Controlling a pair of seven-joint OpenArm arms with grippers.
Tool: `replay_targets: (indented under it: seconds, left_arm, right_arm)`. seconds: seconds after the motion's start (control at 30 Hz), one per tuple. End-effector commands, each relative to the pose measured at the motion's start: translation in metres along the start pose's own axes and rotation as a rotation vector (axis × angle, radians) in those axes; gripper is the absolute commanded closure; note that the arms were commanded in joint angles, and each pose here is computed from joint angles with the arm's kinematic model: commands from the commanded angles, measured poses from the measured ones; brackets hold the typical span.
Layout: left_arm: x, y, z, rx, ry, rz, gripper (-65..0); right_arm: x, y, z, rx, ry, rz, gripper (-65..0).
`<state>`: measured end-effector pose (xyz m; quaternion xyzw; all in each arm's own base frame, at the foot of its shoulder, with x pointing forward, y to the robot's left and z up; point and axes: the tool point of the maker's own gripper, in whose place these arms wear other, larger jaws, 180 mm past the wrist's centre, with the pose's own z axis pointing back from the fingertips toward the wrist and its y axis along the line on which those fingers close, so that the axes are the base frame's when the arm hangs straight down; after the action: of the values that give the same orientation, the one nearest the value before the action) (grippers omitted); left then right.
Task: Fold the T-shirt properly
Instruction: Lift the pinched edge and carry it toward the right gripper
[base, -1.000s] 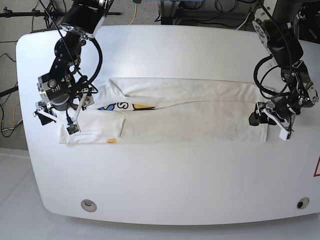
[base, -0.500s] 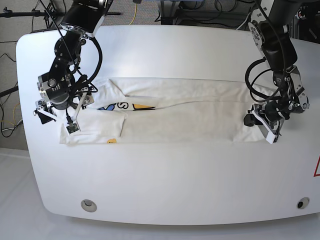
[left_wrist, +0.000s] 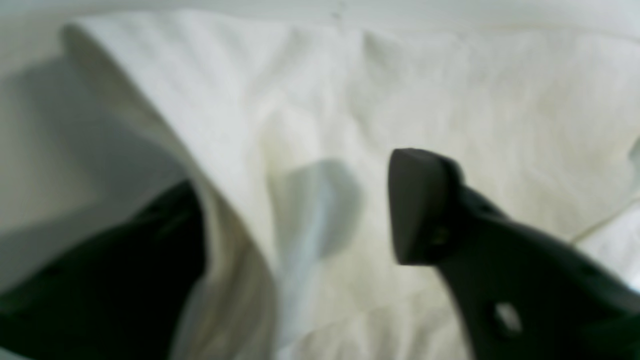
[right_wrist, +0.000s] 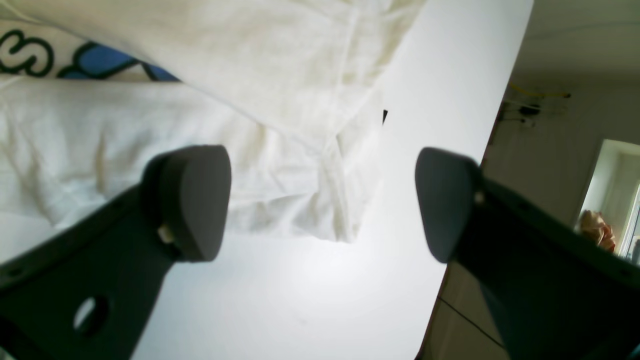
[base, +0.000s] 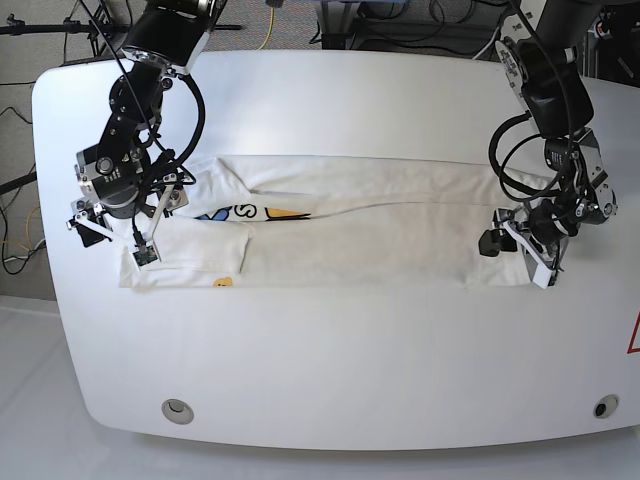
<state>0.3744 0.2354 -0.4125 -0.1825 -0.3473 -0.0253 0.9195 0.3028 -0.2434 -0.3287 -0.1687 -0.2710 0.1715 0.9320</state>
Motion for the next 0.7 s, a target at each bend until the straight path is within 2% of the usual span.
replay_targets:
  seconds: [0.0, 0.03, 0.1, 0.17, 0.43, 0.67]
  left_arm:
    - [0.008, 0.005, 0.004, 0.022, 0.004, -0.022, -22.0]
    - [0.008, 0.005, 0.004, 0.021, 0.004, -0.023, -18.4]
    - [0.003, 0.000, 0.000, 0.011, 0.029, -0.026, -2.5]
    - [0.004, -0.001, 0.000, 0.011, 0.031, -0.030, -0.2]
    - [0.018, -0.006, 0.010, 0.034, 0.034, -0.108, -0.9]
    - [0.050, -0.035, 0.031, 0.059, 0.022, -0.293, -2.8]
  right_arm:
    - [0.010, -0.009, 0.004, -0.026, -0.033, -0.002, -54.7]
    - [0.010, -0.008, 0.004, -0.024, -0.033, -0.002, -54.7]
    - [0.009, -0.006, 0.003, -0.018, -0.032, -0.001, -54.6]
    - [0.010, -0.006, 0.003, -0.017, -0.033, -0.001, -54.6]
    - [0.008, -0.006, 0.002, -0.017, -0.026, -0.005, -54.7]
    - [0.006, -0.006, 0.002, -0.019, -0.023, -0.003, -54.5]
